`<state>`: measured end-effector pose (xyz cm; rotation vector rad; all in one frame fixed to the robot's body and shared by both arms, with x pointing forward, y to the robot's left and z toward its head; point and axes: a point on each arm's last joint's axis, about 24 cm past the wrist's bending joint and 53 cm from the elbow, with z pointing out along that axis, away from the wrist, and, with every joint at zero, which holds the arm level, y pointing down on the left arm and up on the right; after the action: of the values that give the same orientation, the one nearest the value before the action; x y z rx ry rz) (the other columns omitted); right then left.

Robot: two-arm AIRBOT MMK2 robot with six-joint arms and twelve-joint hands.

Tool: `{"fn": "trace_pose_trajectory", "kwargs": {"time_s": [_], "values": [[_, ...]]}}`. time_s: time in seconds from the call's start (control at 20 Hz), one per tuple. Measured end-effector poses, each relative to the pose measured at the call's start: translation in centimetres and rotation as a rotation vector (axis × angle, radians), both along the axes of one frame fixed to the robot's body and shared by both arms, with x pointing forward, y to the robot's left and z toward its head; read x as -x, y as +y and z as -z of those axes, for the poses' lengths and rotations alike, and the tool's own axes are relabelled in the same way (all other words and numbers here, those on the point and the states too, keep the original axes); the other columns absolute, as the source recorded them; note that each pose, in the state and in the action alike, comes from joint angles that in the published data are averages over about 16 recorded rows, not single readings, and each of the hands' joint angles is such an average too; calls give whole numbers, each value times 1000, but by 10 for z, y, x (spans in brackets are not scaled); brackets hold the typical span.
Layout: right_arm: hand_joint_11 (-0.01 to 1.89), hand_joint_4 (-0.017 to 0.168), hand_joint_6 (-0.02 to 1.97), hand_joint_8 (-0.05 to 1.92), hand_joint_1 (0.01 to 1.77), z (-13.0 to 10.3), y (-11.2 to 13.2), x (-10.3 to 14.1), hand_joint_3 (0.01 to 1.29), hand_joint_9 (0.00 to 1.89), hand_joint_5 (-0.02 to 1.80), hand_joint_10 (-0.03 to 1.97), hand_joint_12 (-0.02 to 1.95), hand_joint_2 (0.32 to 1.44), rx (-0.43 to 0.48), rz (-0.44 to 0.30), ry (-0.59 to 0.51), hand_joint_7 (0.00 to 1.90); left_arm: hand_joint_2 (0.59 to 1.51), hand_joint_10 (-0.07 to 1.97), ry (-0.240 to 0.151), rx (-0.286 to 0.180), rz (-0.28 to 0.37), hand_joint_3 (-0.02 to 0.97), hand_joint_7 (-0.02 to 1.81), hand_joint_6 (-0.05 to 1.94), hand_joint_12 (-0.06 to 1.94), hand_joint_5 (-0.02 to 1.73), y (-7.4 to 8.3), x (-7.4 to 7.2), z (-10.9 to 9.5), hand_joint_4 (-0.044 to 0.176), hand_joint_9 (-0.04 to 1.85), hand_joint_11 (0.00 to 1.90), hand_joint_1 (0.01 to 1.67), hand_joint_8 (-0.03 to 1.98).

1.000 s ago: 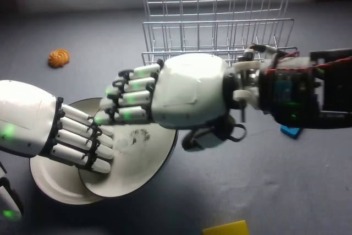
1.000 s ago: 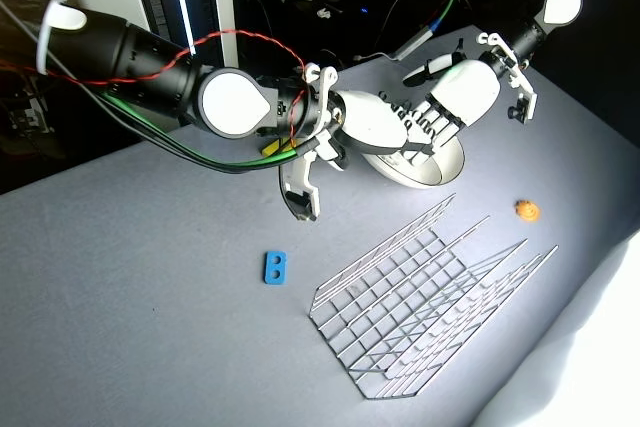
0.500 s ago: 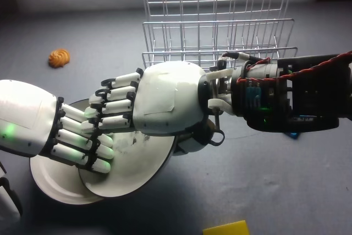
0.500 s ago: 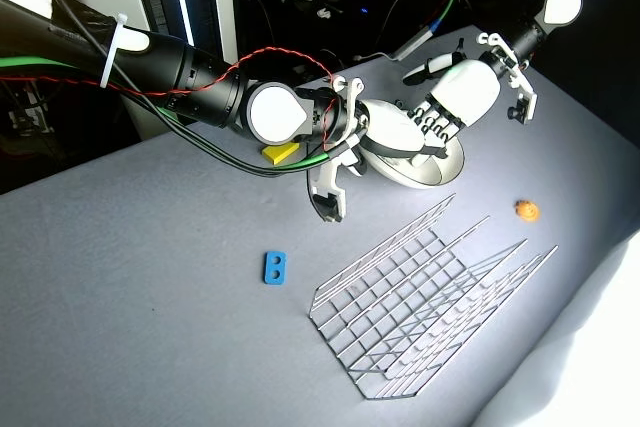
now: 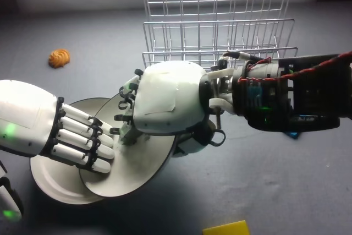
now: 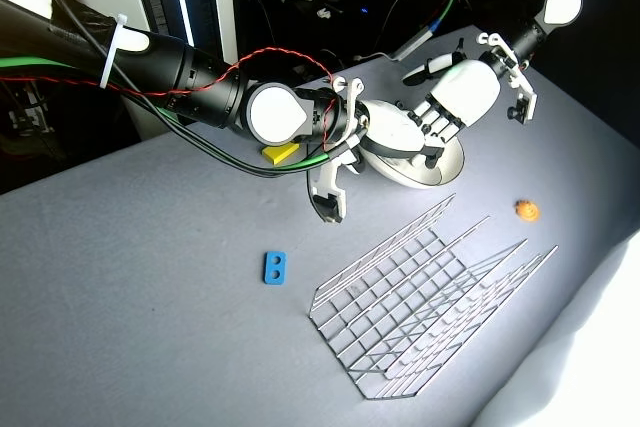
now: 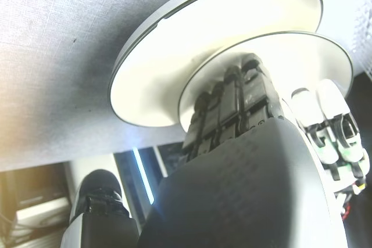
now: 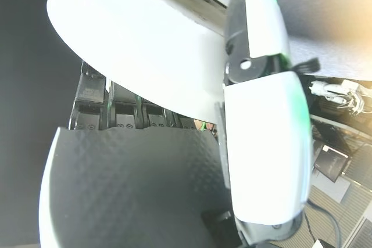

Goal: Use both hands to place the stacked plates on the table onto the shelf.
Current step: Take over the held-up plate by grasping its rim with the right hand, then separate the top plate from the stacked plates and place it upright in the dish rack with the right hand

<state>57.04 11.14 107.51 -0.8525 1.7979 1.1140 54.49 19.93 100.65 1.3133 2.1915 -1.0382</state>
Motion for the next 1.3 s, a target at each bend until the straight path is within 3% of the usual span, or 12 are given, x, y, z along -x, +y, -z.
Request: {"fn": "trace_pose_trajectory", "kwargs": {"time_s": [0.25, 0.45, 0.7, 1.0, 1.3], "values": [[662, -8, 427, 208, 1148, -5, 1, 1, 12, 863, 667, 120, 1067, 958, -15, -11, -6, 786, 1065, 10, -3, 12, -11, 17, -12, -4, 11, 11, -2, -5, -5, 0, 16, 14, 14, -19], [880, -11, 591, 340, 1157, -10, 3, 3, 11, 1042, 796, 321, 1047, 934, -32, -18, -6, 955, 1071, 11, -25, 40, -43, 17, -5, 2, 11, 13, -5, -19, -17, 0, 17, 14, 14, -15], [957, -9, 683, 480, 1184, -18, 4, 2, 11, 1079, 834, 583, 1018, 913, -46, -14, 0, 996, 1077, 11, -64, 70, -98, 18, 6, 7, 11, 17, -2, -42, -38, 2, 17, 14, 14, -11], [952, -5, 720, 562, 1245, -37, 4, 1, 11, 1059, 888, 894, 1025, 913, -71, -1, 11, 1039, 1081, 11, -118, 100, -185, 18, 17, 7, 11, 20, 14, -71, -68, 1, 17, 15, 13, -7], [948, 0, 823, 636, 1309, -68, -2, 4, 11, 1069, 939, 930, 1015, 923, -109, 10, 22, 1084, 1081, 11, -151, 94, -251, 17, 18, 7, 10, 20, 40, -89, -86, 0, 20, 15, 13, -7]]}}
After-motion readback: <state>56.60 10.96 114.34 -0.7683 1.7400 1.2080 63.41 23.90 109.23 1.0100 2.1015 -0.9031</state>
